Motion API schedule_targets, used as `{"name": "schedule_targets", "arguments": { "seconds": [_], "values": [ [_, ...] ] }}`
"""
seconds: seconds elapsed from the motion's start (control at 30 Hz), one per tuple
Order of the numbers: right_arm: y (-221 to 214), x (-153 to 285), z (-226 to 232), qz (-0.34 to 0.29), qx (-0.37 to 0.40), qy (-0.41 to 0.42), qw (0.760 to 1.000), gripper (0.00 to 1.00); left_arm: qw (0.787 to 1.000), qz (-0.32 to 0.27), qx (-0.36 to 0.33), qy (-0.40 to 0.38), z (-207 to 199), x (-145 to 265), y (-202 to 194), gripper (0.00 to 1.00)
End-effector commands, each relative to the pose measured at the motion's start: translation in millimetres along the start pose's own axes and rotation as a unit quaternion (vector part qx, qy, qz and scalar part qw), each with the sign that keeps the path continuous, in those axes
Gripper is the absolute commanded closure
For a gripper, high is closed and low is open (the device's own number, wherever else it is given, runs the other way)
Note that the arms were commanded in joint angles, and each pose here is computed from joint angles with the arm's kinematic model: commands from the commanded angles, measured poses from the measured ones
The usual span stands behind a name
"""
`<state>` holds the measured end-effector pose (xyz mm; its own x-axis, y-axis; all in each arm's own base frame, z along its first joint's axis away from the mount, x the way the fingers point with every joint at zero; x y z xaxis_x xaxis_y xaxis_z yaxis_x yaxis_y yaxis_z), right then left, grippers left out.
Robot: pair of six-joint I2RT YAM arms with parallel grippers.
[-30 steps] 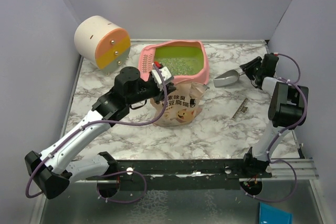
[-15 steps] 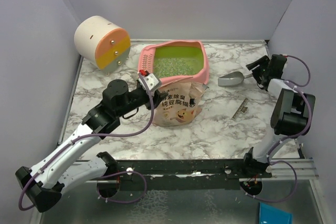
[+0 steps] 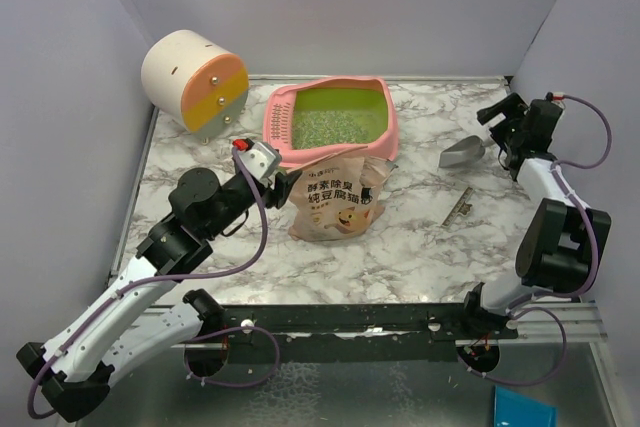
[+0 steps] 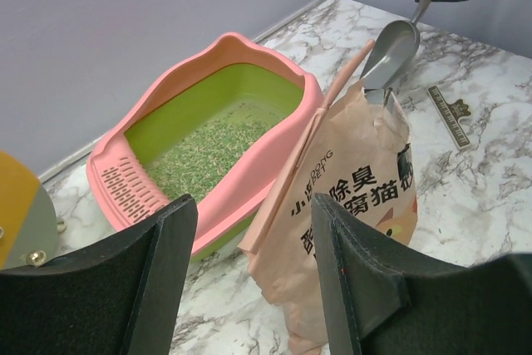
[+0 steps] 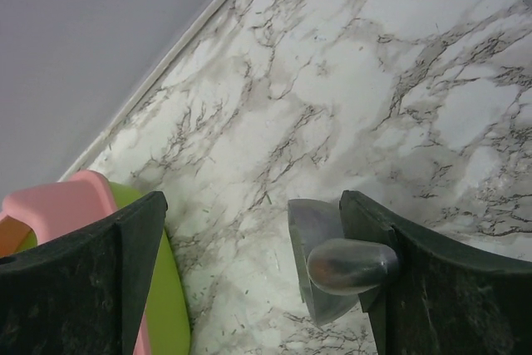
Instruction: Fill the litter box with clean litter
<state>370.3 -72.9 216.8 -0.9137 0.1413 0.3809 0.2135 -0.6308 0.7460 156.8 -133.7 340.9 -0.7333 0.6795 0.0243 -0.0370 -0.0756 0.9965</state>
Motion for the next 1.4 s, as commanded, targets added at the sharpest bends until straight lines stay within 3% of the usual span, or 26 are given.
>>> {"name": "schedule_targets", "arguments": {
  "seconds": [0.0, 0.2, 0.4, 0.63, 0.83, 1.1, 1.23, 1.37],
  "values": [
    [3, -10, -4, 0.011, 0.014, -0.016, 1.0, 0.14, 1.0, -0.007, 0.009, 0.016, 2, 2, 1, 0.4],
    [-21, -33, -27, 0.059, 0.031, -0.058, 0.996, 0.14, 1.0, -0.009, 0.011, 0.016, 1, 6, 2, 0.4],
    [-48, -62, -56, 0.15, 0.045, -0.135, 0.978, 0.13, 1.0, 0.01, 0.012, 0.017, 1, 2, -4, 0.4],
    [-52, -51, -69, 0.126, 0.099, -0.22, 0.962, 0.13, 0.999, 0.043, 0.013, 0.018, 1, -9, -10, 0.4],
    [-48, -39, -63, 0.11, 0.088, -0.209, 0.968, 0.13, 0.999, 0.045, 0.009, 0.016, 1, -12, -11, 0.4],
    [-35, 5, -40, 0.067, 0.074, -0.14, 0.985, 0.13, 0.998, 0.052, 0.008, 0.02, 2, -10, -15, 0.4],
    [-22, 37, -12, 0.045, 0.102, -0.009, 0.994, 0.14, 0.997, 0.06, 0.007, 0.048, 5, -6, -26, 0.38],
    [-17, 72, 14, 0.03, 0.134, 0.13, 0.982, 0.14, 0.995, 0.069, 0.017, 0.065, 6, -6, -33, 0.38]
  ]
}}
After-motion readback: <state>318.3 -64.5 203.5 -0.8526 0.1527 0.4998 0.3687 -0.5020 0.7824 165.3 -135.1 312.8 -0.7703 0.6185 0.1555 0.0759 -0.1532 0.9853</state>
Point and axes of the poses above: each gripper's point midway between its finger pads, its own x axis back along the fingers, its own z axis along the line the jaws close on, y = z × x, the point moved 10 cm from there along x, back along the fingers, and after that the axes turned 3 degrees about x, right-handed, at the moved point
